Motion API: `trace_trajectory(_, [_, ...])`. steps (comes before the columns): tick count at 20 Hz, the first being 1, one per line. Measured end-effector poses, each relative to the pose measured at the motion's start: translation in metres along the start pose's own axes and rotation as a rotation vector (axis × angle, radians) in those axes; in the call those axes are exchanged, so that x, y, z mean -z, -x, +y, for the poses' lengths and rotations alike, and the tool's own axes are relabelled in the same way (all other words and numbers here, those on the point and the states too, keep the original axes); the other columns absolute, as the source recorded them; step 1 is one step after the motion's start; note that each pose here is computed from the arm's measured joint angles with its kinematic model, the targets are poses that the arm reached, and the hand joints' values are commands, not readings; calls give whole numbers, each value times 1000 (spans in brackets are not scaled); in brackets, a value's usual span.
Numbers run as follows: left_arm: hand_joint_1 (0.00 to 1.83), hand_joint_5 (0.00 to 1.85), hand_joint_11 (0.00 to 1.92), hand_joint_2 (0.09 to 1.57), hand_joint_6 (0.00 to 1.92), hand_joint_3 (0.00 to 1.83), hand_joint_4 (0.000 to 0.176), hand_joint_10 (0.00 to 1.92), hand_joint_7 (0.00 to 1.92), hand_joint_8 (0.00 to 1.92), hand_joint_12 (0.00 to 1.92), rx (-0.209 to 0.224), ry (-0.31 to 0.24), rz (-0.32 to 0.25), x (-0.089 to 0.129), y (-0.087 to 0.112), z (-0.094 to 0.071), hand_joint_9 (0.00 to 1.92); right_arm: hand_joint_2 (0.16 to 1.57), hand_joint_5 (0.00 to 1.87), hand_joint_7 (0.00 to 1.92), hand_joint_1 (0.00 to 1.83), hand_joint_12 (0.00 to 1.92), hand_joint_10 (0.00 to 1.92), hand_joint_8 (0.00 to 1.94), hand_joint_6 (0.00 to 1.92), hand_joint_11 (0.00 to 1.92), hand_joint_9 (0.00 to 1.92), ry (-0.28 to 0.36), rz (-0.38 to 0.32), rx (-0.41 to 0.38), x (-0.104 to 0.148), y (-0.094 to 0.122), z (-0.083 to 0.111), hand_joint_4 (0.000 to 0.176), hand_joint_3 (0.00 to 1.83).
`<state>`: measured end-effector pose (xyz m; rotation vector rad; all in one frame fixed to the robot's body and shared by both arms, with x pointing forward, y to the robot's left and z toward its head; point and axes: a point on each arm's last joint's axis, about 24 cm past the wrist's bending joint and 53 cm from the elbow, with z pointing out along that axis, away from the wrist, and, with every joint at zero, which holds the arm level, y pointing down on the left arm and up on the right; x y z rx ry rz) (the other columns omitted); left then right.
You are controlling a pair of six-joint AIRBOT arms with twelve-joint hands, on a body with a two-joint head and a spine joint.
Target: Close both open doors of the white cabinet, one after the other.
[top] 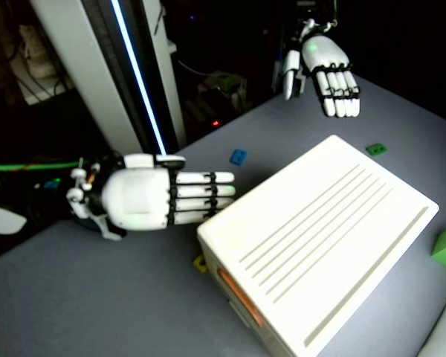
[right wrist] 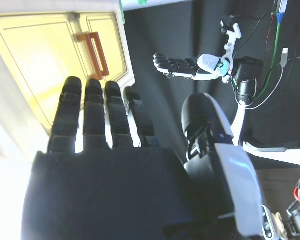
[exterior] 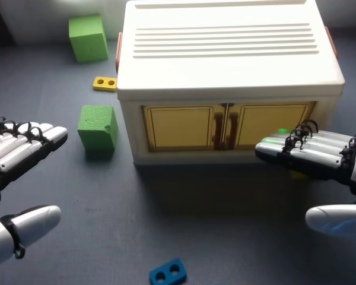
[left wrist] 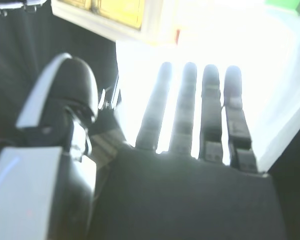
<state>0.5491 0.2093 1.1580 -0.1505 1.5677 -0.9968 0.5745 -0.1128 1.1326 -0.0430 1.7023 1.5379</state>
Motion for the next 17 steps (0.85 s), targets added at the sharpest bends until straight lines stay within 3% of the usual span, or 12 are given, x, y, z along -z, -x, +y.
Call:
trace_trajectory(2, [0, 44, 0, 1399, 4, 4, 0, 4, 45, 3, 279, 0, 2, -11, 2, 2, 1, 56, 1468, 0, 0, 0, 0, 0, 0, 0, 0, 0, 5, 8, 11, 13, 5, 8, 0, 0])
trace_trajectory(5, [0, 56, 2, 1396, 6, 2, 0, 0, 36, 0, 282, 1, 12, -41, 5, 10, 3, 41, 1446, 40, 47, 0, 18, 11, 16, 13, 42, 29, -10, -87, -19, 33, 33, 8, 0, 0])
trace_trajectory(7, [0, 40, 2, 1404, 1, 5, 0, 0, 16, 0, 285, 1, 11, -56, 5, 13, 3, 20, 1403, 76, 84, 0, 45, 11, 9, 9, 95, 68, -48, -120, -45, 51, 43, 0, 0, 0])
trace_trajectory(10, [0, 77, 0, 1406, 2, 0, 0, 2, 48, 1, 387, 4, 10, -98, 6, 23, 3, 53, 1437, 17, 1, 0, 1, 0, 0, 5, 3, 0, -139, -200, -63, 86, 61, -16, 0, 6])
trace_trajectory(12, [0, 95, 0, 1424, 1, 2, 0, 2, 67, 1, 445, 4, 13, -115, 6, 27, 4, 74, 1459, 25, 0, 2, 0, 0, 0, 8, 0, 0, -168, -254, -52, 105, 75, -17, 0, 14])
trace_trajectory(16, [0, 169, 0, 1482, 9, 10, 0, 4, 108, 3, 522, 33, 6, -150, 6, 37, 7, 107, 1431, 69, 52, 37, 22, 9, 13, 14, 40, 31, -152, -376, 7, 120, 103, -8, 0, 0])
trace_trajectory(17, [108, 192, 0, 1502, 6, 0, 0, 8, 129, 5, 634, 68, 0, -174, 6, 41, 11, 143, 1399, 96, 57, 249, 8, 4, 5, 10, 13, 30, -132, -407, 19, 122, 109, -3, 0, 0])
